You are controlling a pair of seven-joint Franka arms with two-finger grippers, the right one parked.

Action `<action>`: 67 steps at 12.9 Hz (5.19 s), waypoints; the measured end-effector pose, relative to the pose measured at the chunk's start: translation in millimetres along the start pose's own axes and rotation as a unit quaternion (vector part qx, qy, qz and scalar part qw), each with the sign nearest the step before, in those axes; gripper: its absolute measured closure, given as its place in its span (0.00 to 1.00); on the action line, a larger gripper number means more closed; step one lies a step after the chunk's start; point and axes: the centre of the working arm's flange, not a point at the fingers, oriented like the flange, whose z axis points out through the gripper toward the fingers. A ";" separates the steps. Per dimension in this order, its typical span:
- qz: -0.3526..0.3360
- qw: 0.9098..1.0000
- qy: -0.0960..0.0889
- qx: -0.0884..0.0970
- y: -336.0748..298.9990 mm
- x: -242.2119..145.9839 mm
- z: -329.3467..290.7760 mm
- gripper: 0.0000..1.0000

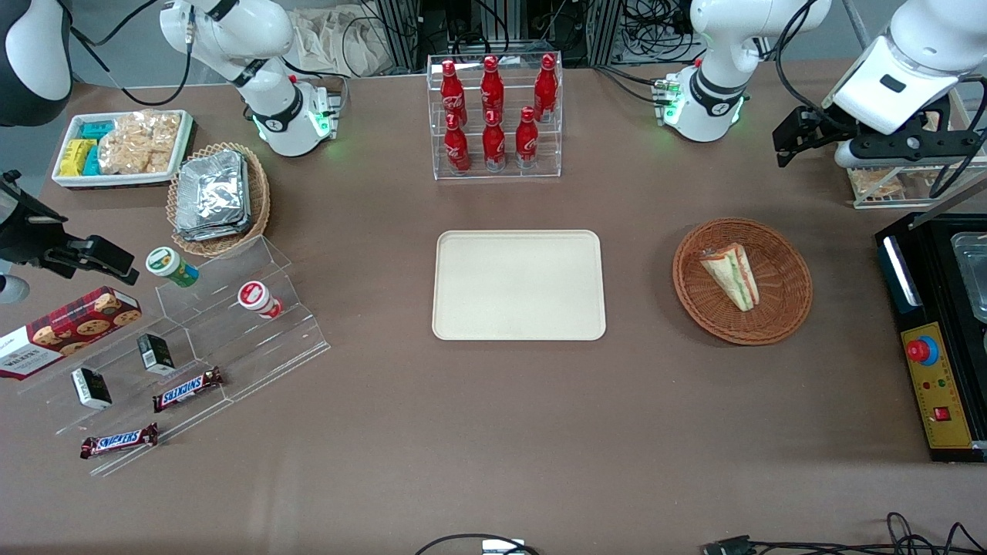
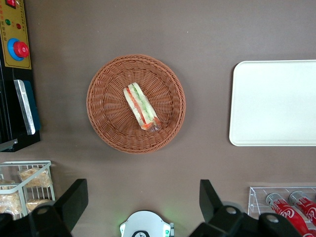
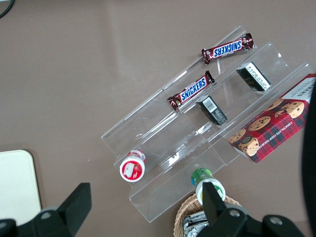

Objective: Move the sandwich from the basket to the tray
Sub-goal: 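Move the left gripper over the wicker basket toward the wrapped sandwich, then lower the left gripper and close it on the wrapped sandwich, then lift the sandwich out of the basket and carry it toward the tray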

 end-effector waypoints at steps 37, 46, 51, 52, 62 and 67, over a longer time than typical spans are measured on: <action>-0.276 0.955 -0.106 0.005 -32.3 45.1 419.1 0.02; -0.264 0.959 -0.100 0.015 -29.3 45.8 417.9 0.62; -0.216 0.971 -0.093 0.052 -25.6 46.3 328.6 0.71; -0.194 0.975 -0.092 0.056 -22.2 41.3 294.3 0.78; -0.045 0.997 -0.058 0.031 20.5 8.9 16.1 0.80; -0.103 0.993 -0.059 0.018 180.3 29.5 25.7 0.80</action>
